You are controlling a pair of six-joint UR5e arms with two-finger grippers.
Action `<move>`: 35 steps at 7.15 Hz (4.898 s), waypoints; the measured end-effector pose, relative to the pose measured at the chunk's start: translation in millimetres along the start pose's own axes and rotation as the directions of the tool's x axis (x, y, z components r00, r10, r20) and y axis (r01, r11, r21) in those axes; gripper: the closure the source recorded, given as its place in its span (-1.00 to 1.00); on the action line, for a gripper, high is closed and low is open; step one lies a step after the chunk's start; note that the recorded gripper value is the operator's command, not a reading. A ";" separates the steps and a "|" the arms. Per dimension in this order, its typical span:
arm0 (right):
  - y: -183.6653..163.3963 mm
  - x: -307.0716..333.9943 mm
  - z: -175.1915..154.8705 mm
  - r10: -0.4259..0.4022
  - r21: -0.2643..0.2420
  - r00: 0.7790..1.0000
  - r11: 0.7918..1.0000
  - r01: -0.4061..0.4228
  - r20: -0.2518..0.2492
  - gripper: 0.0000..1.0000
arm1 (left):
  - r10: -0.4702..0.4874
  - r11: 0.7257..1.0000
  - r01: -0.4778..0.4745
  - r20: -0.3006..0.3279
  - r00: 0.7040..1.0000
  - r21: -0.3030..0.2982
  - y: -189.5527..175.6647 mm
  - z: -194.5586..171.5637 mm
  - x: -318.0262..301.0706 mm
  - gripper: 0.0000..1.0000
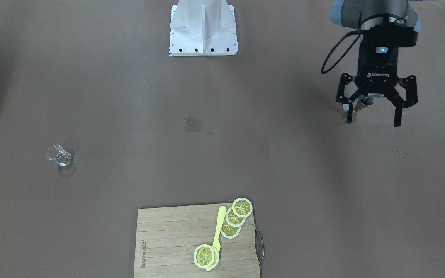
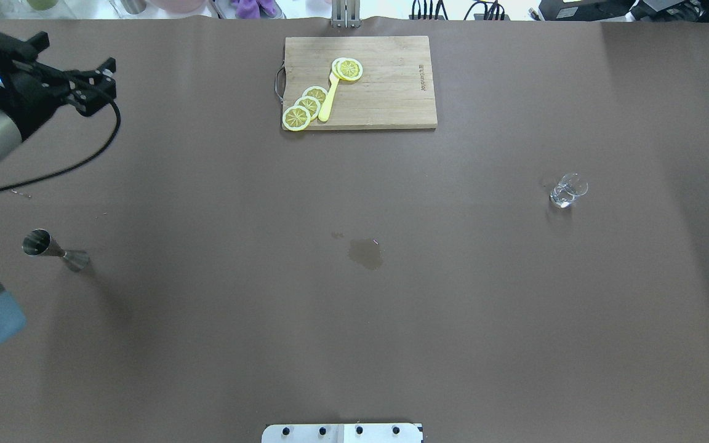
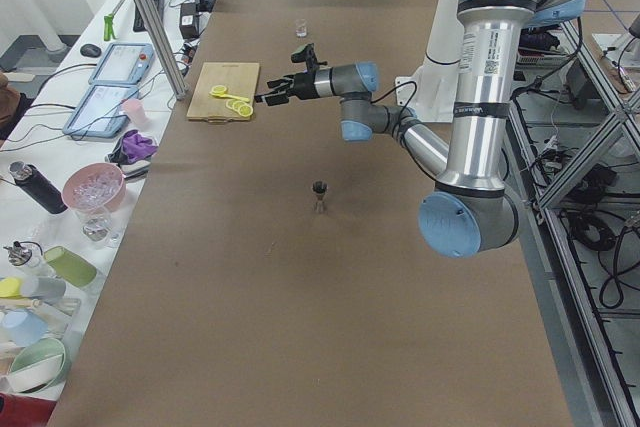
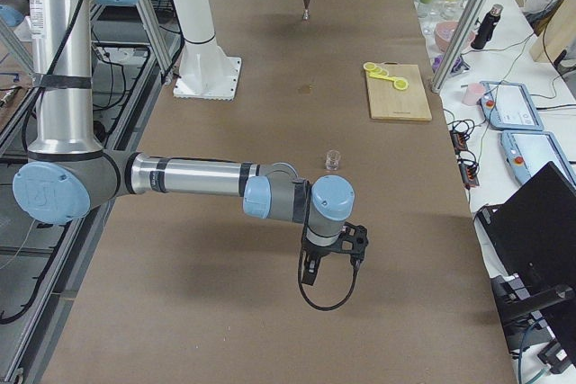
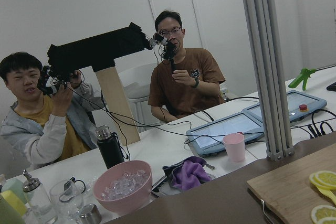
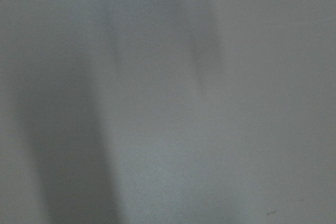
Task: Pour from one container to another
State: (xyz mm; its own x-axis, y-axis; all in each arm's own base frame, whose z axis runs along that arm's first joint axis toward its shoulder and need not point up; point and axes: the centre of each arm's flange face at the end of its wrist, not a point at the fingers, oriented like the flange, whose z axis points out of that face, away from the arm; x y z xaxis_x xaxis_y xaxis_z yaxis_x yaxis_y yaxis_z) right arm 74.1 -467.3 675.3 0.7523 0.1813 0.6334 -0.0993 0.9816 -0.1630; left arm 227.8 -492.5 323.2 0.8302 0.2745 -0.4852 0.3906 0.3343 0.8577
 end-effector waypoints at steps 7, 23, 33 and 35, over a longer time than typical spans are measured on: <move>-0.8 -0.7 -0.7 0.000 0.001 1.000 1.000 0.000 0.000 -1.00 | -0.208 0.832 0.183 0.012 0.978 -0.524 -18.9 73.4 -244.1 -0.99; -0.9 -1.2 -0.5 0.002 -0.001 1.000 1.000 -0.002 0.005 -1.00 | -0.366 0.255 0.391 0.286 0.886 -0.885 175.9 -70.9 -372.7 -0.99; -0.9 -0.4 0.1 0.005 -0.002 1.000 1.000 -0.005 0.004 -1.00 | -0.355 0.238 0.401 0.304 0.884 -0.885 204.0 -107.4 -371.3 -0.99; 1.6 -0.7 2.1 0.009 -0.009 1.000 1.000 -0.009 0.027 -1.00 | -0.356 0.235 0.404 0.308 0.882 -0.884 205.1 -107.2 -371.9 -0.99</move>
State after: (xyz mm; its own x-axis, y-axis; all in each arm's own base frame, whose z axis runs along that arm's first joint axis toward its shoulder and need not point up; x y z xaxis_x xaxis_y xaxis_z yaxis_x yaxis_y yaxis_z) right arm 72.1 -465.7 676.1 0.7336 0.1915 0.6520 -0.1002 0.9795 -0.1750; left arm -43.5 -429.4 661.3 0.7156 -0.1548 -0.6812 0.0754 0.9866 -0.1450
